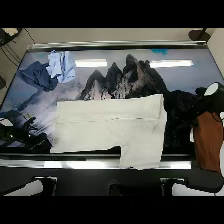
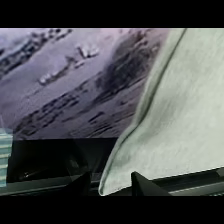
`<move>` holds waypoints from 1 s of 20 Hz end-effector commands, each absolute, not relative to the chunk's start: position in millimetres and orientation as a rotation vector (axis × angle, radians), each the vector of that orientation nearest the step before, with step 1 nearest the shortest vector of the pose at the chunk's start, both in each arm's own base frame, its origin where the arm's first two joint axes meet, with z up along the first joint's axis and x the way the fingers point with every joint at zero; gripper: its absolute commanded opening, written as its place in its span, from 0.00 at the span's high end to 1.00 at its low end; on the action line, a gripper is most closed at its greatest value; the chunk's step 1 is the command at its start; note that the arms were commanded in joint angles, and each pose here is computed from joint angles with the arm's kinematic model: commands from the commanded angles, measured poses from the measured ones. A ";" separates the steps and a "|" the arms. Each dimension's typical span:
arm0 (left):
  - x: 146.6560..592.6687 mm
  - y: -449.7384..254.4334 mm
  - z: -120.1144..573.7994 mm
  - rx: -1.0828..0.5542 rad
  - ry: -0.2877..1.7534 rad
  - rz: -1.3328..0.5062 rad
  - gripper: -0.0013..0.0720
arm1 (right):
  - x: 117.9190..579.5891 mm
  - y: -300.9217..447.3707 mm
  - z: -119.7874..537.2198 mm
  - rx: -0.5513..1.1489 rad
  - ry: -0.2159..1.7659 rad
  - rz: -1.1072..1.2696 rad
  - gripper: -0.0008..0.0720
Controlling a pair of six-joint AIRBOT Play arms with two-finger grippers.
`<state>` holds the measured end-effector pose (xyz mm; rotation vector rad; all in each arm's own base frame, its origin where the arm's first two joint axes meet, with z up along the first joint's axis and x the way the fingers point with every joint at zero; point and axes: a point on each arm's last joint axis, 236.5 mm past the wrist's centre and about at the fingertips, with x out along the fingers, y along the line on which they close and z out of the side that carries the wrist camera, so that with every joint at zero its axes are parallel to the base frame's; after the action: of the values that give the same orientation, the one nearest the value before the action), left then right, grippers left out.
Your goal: Fold the shirts.
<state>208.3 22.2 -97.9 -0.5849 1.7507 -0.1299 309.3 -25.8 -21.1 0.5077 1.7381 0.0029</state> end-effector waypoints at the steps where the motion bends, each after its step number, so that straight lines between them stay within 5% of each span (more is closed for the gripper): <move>1: 206.7 18.3 -106.4 -0.609 1.708 -0.131 0.50 | 293.5 -23.0 -26.3 0.498 1.749 0.004 0.31; 7: 202.6 4.5 -114.3 -0.679 1.701 -0.133 0.54 | 267.8 -15.6 -38.1 0.496 1.756 0.005 0.31; 9: 201.6 3.4 -113.6 -0.683 1.706 -0.137 0.94 | 246.8 -8.2 -50.8 0.493 1.763 0.020 0.31; 18: 200.8 0.0 -111.1 -0.695 1.709 -0.151 0.93 | 167.4 40.0 -108.3 0.597 1.871 0.142 0.31; 20: 202.6 -1.1 -110.6 -0.703 1.703 -0.153 0.93 | 168.5 40.9 -114.0 0.602 1.852 0.136 0.39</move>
<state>201.1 0.6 -111.6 -0.6916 1.7090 -0.1490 176.0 35.4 -101.8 0.5892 1.8635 0.1296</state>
